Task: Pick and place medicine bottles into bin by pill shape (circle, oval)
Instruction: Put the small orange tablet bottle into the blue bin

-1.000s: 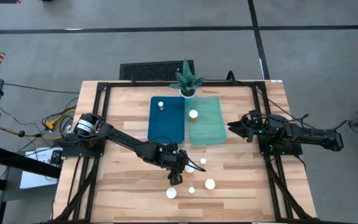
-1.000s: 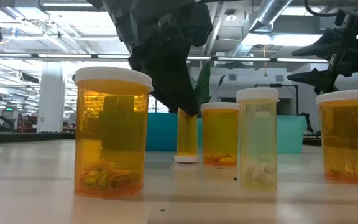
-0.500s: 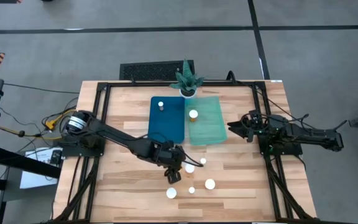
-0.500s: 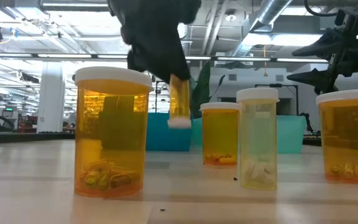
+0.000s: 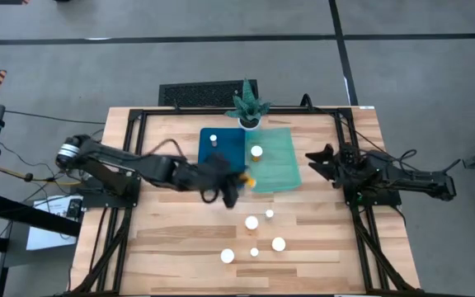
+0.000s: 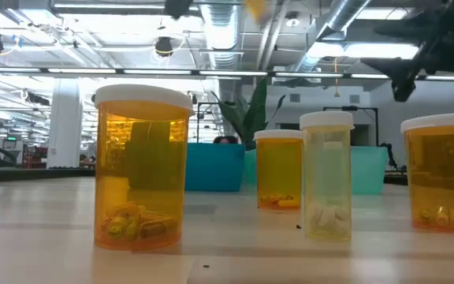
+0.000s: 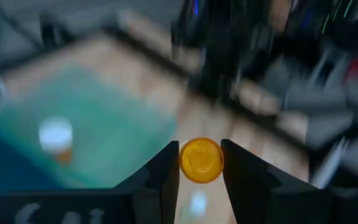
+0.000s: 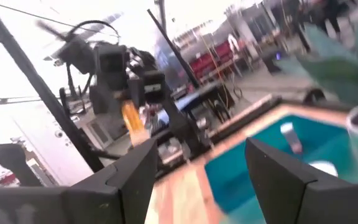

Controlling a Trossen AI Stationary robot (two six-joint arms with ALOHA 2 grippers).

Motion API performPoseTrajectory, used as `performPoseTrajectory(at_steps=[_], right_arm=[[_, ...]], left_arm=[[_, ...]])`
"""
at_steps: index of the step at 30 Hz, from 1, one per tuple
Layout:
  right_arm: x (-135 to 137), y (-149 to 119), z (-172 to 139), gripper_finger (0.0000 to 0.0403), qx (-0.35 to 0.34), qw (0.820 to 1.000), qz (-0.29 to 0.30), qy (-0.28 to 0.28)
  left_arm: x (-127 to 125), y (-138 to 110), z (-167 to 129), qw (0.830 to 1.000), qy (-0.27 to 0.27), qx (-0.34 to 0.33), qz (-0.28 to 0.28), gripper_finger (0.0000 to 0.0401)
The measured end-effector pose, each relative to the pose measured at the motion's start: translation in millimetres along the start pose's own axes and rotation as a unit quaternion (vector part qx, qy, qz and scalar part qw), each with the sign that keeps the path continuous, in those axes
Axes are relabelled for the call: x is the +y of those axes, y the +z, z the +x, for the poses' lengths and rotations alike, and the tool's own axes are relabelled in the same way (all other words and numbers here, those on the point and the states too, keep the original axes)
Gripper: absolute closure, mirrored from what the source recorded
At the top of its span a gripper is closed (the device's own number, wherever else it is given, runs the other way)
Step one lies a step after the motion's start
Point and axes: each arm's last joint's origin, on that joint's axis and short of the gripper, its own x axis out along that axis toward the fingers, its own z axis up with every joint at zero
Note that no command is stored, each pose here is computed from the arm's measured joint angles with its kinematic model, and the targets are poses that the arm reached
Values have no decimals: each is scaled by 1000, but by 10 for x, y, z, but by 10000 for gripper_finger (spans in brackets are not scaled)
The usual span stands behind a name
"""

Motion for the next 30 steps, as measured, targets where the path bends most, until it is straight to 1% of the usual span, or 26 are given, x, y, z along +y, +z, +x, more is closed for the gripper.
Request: performPoseTrajectory(at_steps=[2, 5, 8, 11, 17, 19, 21, 23, 27, 30], right_arm=[[13, 28, 11, 148, -16, 1000, -16, 3], [24, 62, 36, 148, -40, 998, -39, -3], [62, 134, 83, 148, -49, 996, -73, -12], [127, 250, 165, 148, -46, 992, -114, -26], [338, 588, 433, 148, -51, 983, -175, -30], [417, 711, 546, 148, -65, 979, -189, -25], [498, 837, 669, 148, -82, 976, -201, -17], [563, 937, 788, 148, -91, 975, -203, -13], [663, 1090, 1049, 148, -121, 972, -201, -1], [727, 1178, 1245, 148, -151, 968, -200, 18]], left_arm=[[4, 171, -95, 998, -5, -60, -9, 299], [-11, 389, -197, 989, -20, -144, -17, 299], [-30, 563, -248, 975, -42, -217, -25, 299], [-22, 691, -267, 960, -56, -273, -35, 298], [40, 861, -207, 930, -66, -355, -68, 298], [56, 881, -184, 924, -73, -369, -75, 298], [80, 916, -144, 913, -85, -389, -83, 298], [94, 937, -136, 908, -94, -399, -91, 298], [102, 972, -88, 880, -123, -444, -112, 298], [93, 991, -70, 848, -163, -490, -113, 298]])
